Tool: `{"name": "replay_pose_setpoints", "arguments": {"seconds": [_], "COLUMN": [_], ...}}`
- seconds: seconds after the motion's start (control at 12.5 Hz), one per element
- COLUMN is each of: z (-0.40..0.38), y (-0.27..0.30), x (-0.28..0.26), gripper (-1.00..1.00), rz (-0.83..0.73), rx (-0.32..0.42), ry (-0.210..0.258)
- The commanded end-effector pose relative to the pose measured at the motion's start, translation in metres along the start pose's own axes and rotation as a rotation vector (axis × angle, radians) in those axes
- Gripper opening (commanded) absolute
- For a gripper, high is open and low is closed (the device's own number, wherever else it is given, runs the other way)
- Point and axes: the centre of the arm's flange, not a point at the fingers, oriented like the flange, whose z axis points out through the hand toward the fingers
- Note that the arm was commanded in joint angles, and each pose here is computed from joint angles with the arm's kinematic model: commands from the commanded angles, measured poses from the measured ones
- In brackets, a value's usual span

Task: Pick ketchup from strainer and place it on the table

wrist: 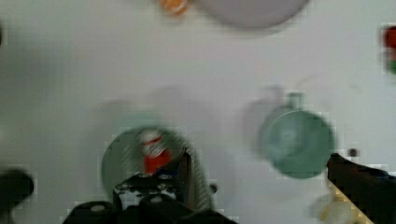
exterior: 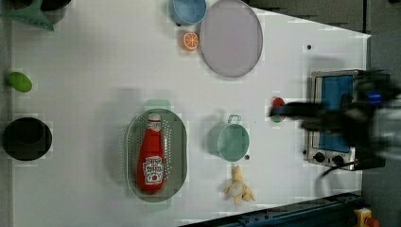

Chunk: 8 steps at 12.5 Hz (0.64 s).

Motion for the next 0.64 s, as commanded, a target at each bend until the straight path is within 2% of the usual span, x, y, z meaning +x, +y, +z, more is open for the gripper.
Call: {"name": "replay_pose_setpoints", "arguments": {"seconds": [0.08,0.4,0.64], "z": [0.023,0.091,0.154], "y": [-0.056,-0.097,-0.108], "x": [-0.048,-0.088,-0.106], "gripper": [1.0,1.0,1.0], "rz": [-0.151,-0.241,-0.198], "rx": [0.01,-0.003,-0.004], "ry": [-0.018,-0.09,-0.095]}}
